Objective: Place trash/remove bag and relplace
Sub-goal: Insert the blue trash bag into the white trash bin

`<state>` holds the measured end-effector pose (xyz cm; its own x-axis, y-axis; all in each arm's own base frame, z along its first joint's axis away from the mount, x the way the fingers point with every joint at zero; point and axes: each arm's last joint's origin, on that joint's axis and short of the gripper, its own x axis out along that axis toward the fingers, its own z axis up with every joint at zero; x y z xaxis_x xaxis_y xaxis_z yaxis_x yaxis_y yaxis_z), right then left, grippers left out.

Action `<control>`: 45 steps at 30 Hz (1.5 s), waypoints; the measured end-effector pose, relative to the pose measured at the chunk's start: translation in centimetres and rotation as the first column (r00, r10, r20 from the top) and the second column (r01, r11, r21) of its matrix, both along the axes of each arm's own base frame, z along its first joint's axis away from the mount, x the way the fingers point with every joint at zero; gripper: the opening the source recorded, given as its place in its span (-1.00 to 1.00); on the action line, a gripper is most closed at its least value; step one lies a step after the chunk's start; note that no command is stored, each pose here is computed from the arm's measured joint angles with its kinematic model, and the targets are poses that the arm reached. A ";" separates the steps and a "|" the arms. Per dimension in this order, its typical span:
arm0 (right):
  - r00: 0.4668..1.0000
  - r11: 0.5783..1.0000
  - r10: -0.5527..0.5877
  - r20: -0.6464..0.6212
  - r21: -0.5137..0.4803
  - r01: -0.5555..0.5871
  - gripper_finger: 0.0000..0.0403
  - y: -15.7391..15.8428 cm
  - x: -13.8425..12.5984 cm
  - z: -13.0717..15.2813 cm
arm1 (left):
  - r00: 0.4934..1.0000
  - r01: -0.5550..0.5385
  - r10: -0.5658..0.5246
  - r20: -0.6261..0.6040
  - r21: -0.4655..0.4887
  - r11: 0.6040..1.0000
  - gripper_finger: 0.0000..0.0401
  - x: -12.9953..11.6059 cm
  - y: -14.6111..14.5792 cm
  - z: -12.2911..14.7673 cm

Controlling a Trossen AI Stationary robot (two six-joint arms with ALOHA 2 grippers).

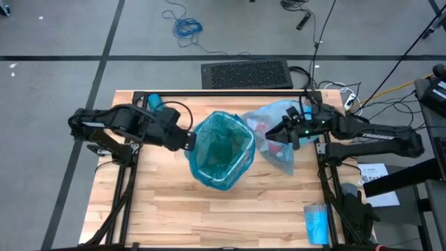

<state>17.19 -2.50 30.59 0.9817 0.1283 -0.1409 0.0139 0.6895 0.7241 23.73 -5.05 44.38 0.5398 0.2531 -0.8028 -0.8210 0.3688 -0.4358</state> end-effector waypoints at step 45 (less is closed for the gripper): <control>0.994 0.981 0.029 0.103 0.186 -0.048 -0.46 -0.5 0.0 -3.7 | 0.994 0.050 -0.059 -0.091 -0.097 0.994 -0.99 1.0 -1.9 -1.4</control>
<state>17.20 -3.03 26.85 0.9833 0.1814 -0.0127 -0.0888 0.5399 0.8370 24.69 -6.93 43.02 0.4721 0.1461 -0.8693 -0.8395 0.3754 -0.3928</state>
